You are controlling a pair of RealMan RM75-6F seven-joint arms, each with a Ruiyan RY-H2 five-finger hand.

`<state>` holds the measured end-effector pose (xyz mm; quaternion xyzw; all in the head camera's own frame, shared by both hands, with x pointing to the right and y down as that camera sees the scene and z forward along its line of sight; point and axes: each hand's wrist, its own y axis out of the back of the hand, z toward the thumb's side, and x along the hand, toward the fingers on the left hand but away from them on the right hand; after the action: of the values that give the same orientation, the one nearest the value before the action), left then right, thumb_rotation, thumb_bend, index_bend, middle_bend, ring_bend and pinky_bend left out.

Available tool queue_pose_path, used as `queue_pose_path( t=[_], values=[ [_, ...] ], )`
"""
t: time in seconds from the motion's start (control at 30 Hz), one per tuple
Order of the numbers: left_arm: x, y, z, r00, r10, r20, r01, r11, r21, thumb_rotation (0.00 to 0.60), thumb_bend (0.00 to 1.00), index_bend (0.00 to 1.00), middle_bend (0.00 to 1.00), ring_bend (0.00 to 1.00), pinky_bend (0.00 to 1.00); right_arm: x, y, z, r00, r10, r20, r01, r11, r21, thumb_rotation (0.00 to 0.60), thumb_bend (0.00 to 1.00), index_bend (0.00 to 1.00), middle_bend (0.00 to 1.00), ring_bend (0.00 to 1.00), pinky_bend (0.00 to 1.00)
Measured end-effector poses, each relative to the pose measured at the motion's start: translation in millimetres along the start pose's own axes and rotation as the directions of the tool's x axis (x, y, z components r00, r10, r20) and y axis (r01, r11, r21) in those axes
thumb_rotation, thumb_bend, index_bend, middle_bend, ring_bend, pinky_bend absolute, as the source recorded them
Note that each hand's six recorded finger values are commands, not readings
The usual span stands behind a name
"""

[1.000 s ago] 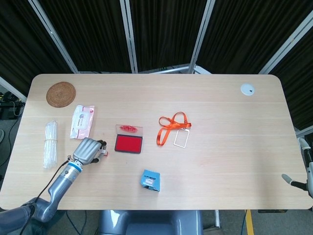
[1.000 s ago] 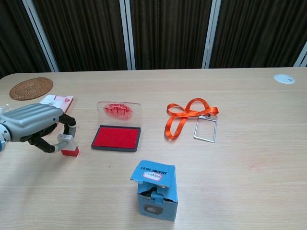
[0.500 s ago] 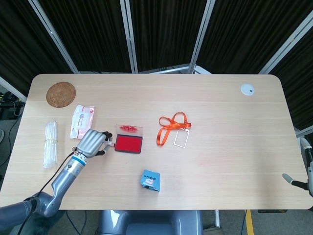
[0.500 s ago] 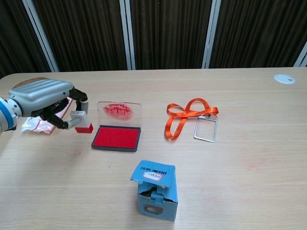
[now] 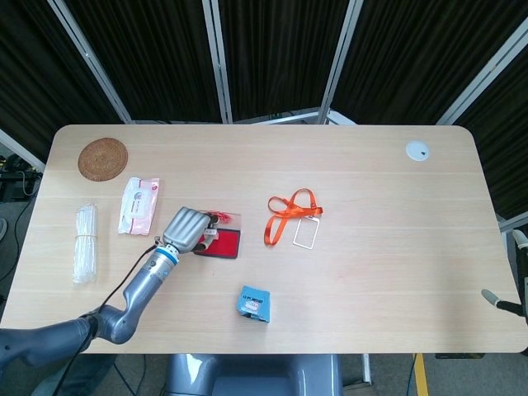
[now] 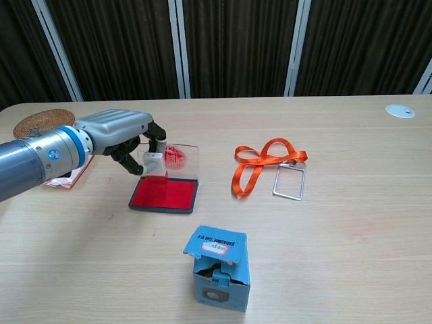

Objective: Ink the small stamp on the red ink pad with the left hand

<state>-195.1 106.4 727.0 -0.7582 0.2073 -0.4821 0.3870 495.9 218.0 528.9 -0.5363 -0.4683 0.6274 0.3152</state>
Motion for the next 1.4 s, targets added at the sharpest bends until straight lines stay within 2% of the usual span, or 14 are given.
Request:
queue_pose_path(
  t=[0.43,1.1,1.4],
  values=[
    [7.6,-18.3,6.0,0.999,-0.04,-0.008,0.04,0.999,0.014,0.6,0.48,0.56,0.51,0.8,0.84,-2.3,-2.0,-4.5,1.0,0.006,0.015,-0.006,1.0,0.006,0.6,0.0,0.0,0.0,0.0,0.0],
    [8.5,-38.8,6.4,0.998,-0.055,-0.01,0.056,0.997,0.055,0.6,0.48,0.57,0.52,0.8,0.84,-4.4,-3.3,-6.0,1.0,0.01,0.02,-0.01,1.0,0.006,0.6,0.0,0.0,0.0,0.0,0.0],
    [6.9,-37.6,5.6,0.999,-0.047,-0.012,0.047,0.998,0.049,0.6,0.48,0.57,0.52,0.8,0.84,-3.9,-2.5,-6.0,1.0,0.009,0.017,-0.01,1.0,0.003,0.6,0.0,0.0,0.0,0.0,0.0]
  ],
)
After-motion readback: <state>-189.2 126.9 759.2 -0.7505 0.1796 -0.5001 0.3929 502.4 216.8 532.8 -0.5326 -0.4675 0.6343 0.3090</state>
